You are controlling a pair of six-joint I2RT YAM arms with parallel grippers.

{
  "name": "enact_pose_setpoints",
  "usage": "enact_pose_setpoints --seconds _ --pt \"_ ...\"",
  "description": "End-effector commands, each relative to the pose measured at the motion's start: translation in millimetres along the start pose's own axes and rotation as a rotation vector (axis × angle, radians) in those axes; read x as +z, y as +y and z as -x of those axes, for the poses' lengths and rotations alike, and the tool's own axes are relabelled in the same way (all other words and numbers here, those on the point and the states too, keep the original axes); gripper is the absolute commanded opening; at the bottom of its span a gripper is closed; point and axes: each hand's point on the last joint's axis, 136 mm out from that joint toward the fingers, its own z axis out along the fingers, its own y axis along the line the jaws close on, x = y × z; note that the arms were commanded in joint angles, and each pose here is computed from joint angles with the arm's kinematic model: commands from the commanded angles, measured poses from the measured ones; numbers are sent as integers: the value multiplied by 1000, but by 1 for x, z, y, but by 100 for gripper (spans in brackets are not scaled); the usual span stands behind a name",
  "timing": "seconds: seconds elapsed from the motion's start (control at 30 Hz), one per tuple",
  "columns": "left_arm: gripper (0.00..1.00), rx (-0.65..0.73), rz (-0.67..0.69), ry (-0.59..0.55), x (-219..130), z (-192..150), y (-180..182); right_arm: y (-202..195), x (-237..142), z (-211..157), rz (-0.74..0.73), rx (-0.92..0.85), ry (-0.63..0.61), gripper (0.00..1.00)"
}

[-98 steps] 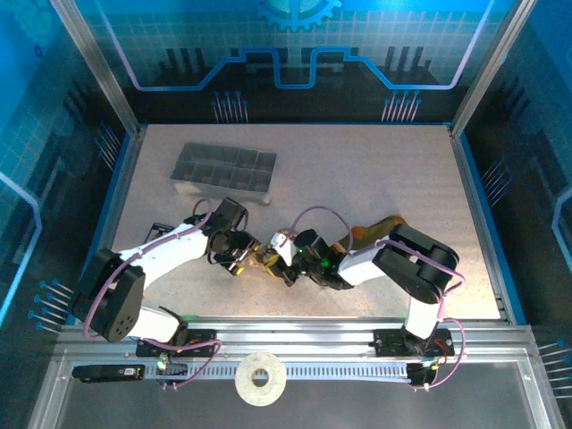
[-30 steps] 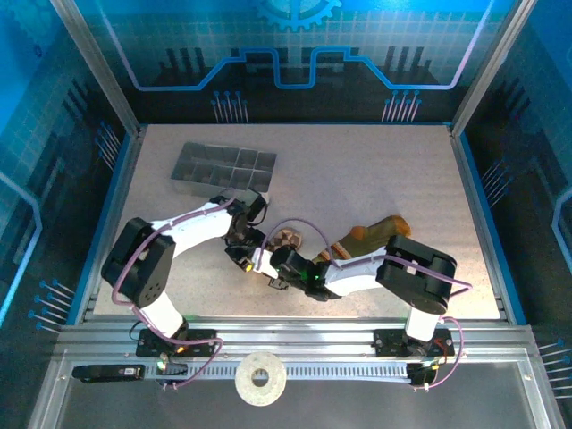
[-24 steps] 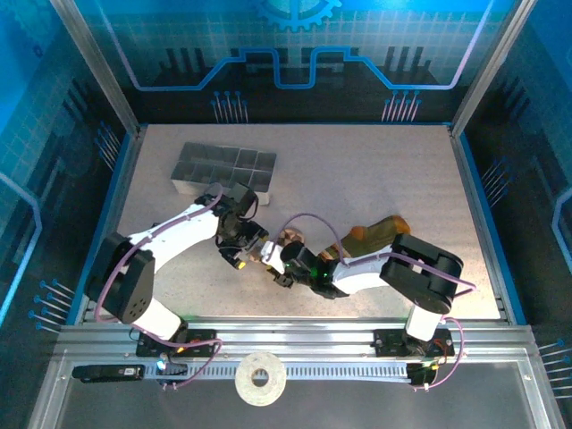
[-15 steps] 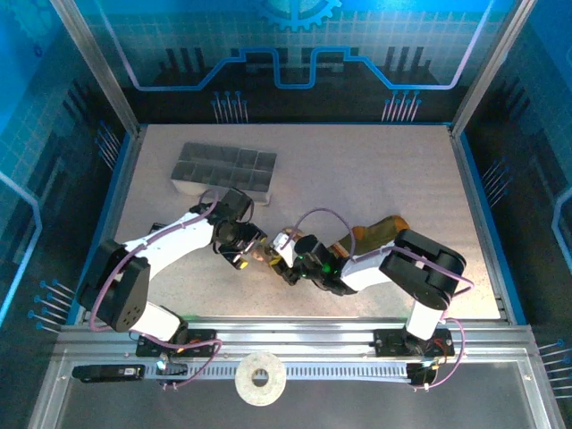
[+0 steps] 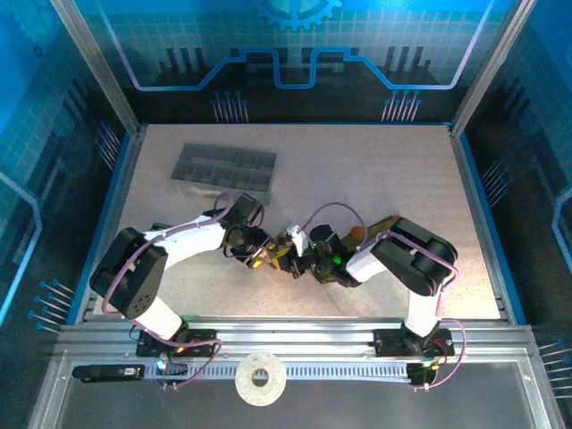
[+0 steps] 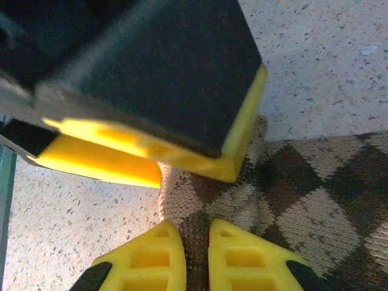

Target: Roll the socks

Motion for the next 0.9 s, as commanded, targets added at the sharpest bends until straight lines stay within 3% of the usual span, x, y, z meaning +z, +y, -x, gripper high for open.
enact_pose_setpoints --seconds 0.0,0.23,0.4,0.53,0.7,0.87 --pt "45 23 76 24 15 -6 23 -53 -37 -151 -255 269 485 0" --pt "12 4 241 39 19 -10 65 -57 -35 -144 -274 182 574 0" --pt "5 -120 358 23 -8 -17 118 -39 -7 -112 -167 -80 631 0" --pt "0 -235 387 -3 -27 -27 148 1 18 -84 2 -346 584 1" --pt "1 -337 389 -19 -25 -28 151 46 30 -33 81 -614 398 17" --pt "1 -376 457 -30 -19 -21 137 64 4 -1 -19 -704 194 46"
